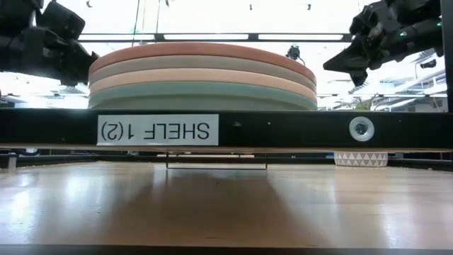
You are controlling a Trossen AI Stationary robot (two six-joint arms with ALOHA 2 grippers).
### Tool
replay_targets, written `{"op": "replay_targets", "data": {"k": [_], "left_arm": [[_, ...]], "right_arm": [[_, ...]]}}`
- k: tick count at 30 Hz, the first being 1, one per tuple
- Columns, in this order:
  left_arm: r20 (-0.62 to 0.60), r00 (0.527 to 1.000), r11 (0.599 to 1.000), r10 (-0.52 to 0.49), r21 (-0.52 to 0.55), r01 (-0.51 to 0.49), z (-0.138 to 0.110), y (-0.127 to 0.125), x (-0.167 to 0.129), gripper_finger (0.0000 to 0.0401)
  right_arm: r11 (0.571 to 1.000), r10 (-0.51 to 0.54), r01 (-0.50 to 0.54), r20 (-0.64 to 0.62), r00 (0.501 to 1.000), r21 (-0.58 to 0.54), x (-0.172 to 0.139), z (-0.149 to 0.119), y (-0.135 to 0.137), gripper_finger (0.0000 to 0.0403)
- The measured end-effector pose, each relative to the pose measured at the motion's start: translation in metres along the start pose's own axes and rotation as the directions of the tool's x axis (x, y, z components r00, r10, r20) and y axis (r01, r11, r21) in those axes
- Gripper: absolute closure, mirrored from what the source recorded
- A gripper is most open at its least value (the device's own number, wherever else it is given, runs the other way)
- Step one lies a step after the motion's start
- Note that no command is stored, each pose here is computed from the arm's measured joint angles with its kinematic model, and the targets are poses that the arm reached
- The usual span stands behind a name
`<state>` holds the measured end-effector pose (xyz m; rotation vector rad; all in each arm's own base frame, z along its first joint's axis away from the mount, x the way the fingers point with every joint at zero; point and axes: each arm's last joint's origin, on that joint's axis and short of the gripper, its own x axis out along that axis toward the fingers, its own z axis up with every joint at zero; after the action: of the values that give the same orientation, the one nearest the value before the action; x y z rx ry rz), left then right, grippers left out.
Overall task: Place and stack plates onto a shelf
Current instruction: Return to Home Position
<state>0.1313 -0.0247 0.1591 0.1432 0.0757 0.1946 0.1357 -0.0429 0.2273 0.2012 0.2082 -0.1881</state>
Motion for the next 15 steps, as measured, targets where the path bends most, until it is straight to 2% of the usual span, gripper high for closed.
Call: {"op": "replay_targets", "data": {"k": [7, 15], "left_arm": [[0.055, 0.997, 0.998, -0.063, -0.02, 0.064, 0.006, -0.004, -0.006, 0.026], [0.097, 0.988, 0.993, -0.122, 0.014, 0.121, 0.01, -0.01, -0.01, 0.026]], "right_arm": [[1.0, -0.018, 0.018, 0.02, 1.0, -0.015, -0.023, -0.001, 0.0, 0.0383], [1.0, -0.001, 0.005, 0.143, 0.99, -0.024, -0.047, 0.004, 0.005, 0.0383]]}}
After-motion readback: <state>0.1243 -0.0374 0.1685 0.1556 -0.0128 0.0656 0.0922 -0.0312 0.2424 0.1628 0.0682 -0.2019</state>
